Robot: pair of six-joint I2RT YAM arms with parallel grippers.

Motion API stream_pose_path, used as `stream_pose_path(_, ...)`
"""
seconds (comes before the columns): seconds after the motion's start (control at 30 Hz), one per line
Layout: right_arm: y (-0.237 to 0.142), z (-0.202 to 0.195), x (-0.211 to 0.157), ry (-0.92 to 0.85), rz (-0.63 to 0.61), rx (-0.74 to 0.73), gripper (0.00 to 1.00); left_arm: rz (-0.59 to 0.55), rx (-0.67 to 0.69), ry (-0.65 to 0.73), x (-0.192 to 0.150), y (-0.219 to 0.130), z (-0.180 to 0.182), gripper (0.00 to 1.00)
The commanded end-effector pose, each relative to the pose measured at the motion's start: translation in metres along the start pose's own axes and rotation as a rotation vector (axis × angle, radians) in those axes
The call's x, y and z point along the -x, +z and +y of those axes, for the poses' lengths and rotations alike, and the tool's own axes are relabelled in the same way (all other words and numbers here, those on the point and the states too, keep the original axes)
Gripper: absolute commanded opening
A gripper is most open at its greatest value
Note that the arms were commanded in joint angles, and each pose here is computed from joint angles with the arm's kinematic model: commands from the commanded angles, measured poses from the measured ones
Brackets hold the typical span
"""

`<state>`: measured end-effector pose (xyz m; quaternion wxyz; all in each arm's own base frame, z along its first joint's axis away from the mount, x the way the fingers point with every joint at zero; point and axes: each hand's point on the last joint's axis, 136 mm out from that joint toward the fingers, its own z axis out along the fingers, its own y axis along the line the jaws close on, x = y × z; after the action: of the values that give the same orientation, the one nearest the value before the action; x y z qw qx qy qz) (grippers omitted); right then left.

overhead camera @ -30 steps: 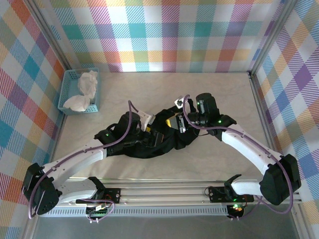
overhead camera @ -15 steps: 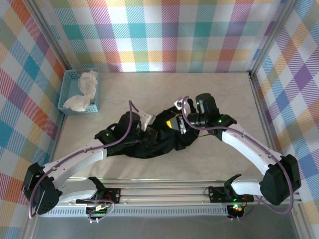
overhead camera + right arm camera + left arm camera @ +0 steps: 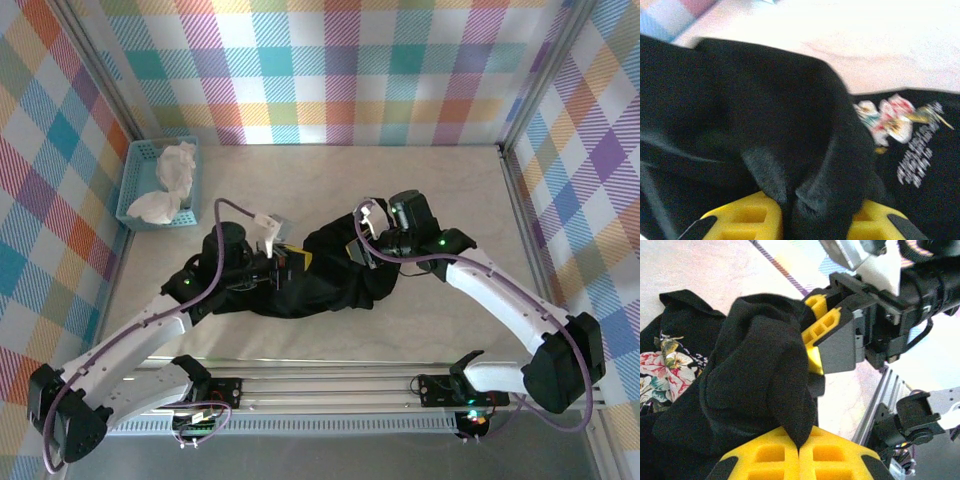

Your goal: Fold the inside-out t-shirt

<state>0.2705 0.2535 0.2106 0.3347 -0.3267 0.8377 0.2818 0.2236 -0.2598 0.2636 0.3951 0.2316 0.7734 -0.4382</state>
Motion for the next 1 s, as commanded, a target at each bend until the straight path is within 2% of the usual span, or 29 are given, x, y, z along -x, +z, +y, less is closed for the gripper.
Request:
stream_pose_path(0.0,-0.020,-0.008,-0.001,-0.001,-0.003,-0.113,0.32,-0.094,-0.154,0.035,0.018,-0.010,-0.028,0.00)
stream_pose_path(0.17,-0.033,0.028,0.005,-0.128,-0.084,0.023,0.47,-0.053,-0.164,0.073,0.009,-0.007,-0.028,0.00)
stream_pose_path(0.33,-0.025,0.038,0.014,-0.208,-0.090,0.067,0.57,-0.039,-0.190,0.104,0.005,-0.008,-0.032,0.00)
stream_pose_path(0.43,-0.015,0.042,0.019,-0.230,-0.088,0.105,0.59,-0.025,-0.206,0.121,0.002,-0.008,-0.035,0.00)
stream_pose_path(0.57,-0.002,0.033,0.026,-0.201,-0.073,0.080,0.59,-0.018,-0.200,0.130,-0.001,-0.010,-0.034,0.00)
stream_pose_path(0.7,0.008,0.042,0.017,-0.159,-0.044,0.158,0.58,-0.031,-0.163,0.134,0.000,-0.010,-0.028,0.00)
stream_pose_path(0.77,0.013,0.050,0.007,-0.139,-0.021,0.223,0.55,-0.062,-0.141,0.134,0.005,-0.011,-0.025,0.00)
stream_pose_path(0.83,0.015,0.063,-0.005,-0.088,-0.002,0.316,0.46,-0.115,-0.100,0.109,0.012,-0.012,-0.018,0.00)
stream_pose_path(0.9,0.012,0.075,-0.015,-0.087,-0.016,0.398,0.25,-0.171,-0.049,0.079,0.021,-0.015,-0.010,0.00)
stream_pose_path(0.97,0.007,0.085,-0.019,-0.101,-0.055,0.462,0.11,-0.211,0.004,0.051,0.027,-0.018,-0.001,0.02)
